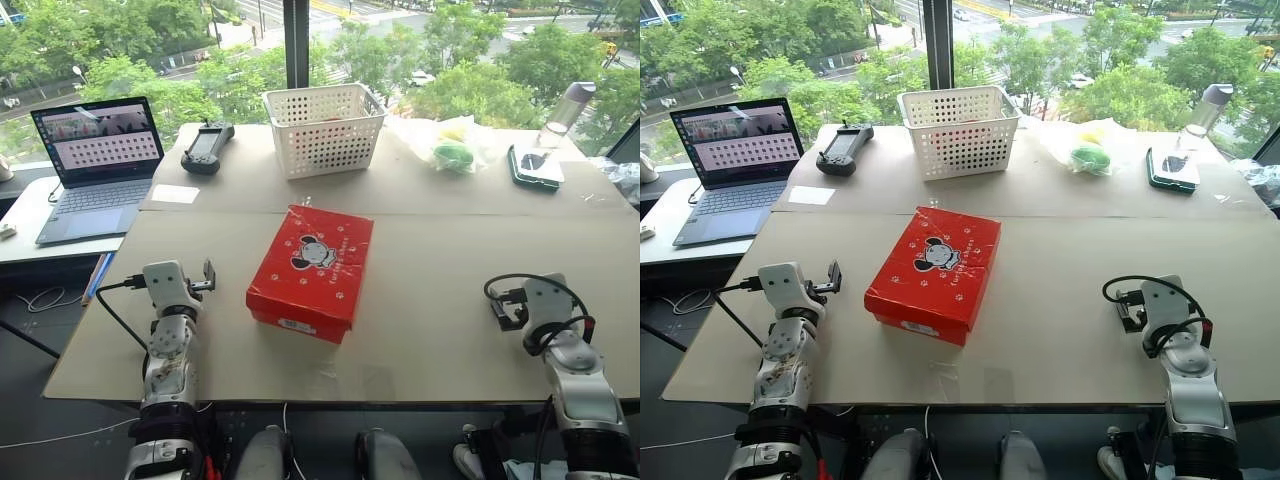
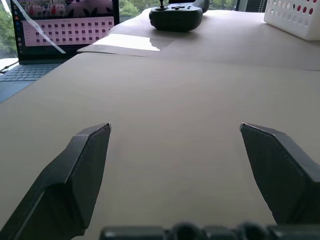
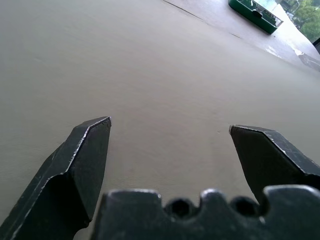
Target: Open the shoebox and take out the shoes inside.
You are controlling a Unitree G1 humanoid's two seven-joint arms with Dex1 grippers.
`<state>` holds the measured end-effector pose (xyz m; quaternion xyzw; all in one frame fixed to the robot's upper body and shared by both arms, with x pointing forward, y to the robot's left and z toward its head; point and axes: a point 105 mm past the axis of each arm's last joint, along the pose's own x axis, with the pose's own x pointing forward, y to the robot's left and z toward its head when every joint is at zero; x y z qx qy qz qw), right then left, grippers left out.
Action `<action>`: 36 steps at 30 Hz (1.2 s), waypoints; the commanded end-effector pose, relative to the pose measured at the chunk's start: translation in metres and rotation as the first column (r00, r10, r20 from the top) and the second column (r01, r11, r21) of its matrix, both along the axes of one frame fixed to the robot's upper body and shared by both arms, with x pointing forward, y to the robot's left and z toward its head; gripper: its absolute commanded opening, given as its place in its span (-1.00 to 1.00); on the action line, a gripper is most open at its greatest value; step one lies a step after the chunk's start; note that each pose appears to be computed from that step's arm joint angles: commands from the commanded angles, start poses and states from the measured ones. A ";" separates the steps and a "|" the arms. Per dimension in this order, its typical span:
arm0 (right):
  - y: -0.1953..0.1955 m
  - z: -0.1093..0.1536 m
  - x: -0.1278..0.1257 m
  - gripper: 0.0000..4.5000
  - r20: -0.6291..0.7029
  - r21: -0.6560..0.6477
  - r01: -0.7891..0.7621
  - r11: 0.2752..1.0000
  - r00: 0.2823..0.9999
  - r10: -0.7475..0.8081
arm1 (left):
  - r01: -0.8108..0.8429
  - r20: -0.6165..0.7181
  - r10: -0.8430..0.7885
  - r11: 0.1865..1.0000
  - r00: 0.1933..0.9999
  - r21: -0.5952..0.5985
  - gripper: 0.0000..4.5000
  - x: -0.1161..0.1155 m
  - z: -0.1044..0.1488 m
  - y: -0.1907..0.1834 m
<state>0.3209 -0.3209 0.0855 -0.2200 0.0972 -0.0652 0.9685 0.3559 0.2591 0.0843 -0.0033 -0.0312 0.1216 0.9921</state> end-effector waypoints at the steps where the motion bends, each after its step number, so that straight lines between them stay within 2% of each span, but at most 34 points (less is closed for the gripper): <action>1: 0.000 0.011 0.000 1.00 0.047 -0.008 0.001 1.000 0.999 0.000 | -0.035 0.001 0.035 0.999 0.999 -0.020 0.98 -0.004 -0.002 0.011; 7: 0.000 0.013 0.001 1.00 0.056 -0.003 0.010 1.000 0.998 -0.010 | -0.003 0.000 0.003 0.998 1.000 -0.067 0.98 0.004 -0.004 0.011; 9: 0.002 0.017 0.001 1.00 0.053 0.007 -0.014 1.000 0.999 0.013 | 0.165 -0.014 -0.167 0.983 0.986 -0.080 0.98 0.012 -0.002 -0.001; 13: 0.016 0.025 0.003 1.00 -0.008 0.035 -0.163 0.986 0.987 0.163 | 0.446 -0.046 -0.444 0.894 0.895 0.050 0.98 0.012 0.016 -0.005; 16: 0.038 0.032 0.001 1.00 -0.105 0.075 -0.356 0.932 0.926 0.362 | 0.638 -0.134 -0.623 0.753 0.770 0.161 0.98 0.007 0.035 -0.002; 19: 0.076 0.045 -0.006 1.00 -0.176 0.177 -0.586 0.791 0.772 0.611 | 0.847 -0.308 -0.789 0.501 0.531 0.176 0.98 -0.007 0.050 -0.005; 20: 0.086 0.048 -0.007 0.89 -0.185 0.190 -0.632 0.751 0.729 0.660 | 0.873 -0.332 -0.808 0.452 0.487 0.180 0.86 -0.009 0.055 -0.004; 23: 0.105 0.057 -0.003 0.56 -0.182 0.197 -0.703 0.683 0.659 0.730 | 0.910 -0.350 -0.840 0.374 0.415 0.182 0.51 -0.007 0.067 -0.004; 27: 0.124 0.056 0.000 -0.12 -0.216 0.196 -0.772 0.604 0.567 0.795 | 0.942 -0.401 -0.854 0.277 0.331 0.189 -0.17 -0.002 0.073 -0.013; 32: 0.125 0.053 0.004 -0.86 -0.243 0.188 -0.778 0.600 0.555 0.795 | 0.957 -0.418 -0.863 0.229 0.285 0.179 -0.94 0.001 0.070 -0.023; 33: 0.126 0.052 0.005 -0.99 -0.244 0.189 -0.776 0.602 0.557 0.794 | 0.959 -0.429 -0.860 0.222 0.277 0.176 -1.00 0.001 0.066 -0.025; 36: 0.137 0.051 0.008 -0.99 -0.239 0.199 -0.784 0.587 0.542 0.805 | 0.969 -0.447 -0.861 0.186 0.241 0.163 -1.00 -0.001 0.055 -0.039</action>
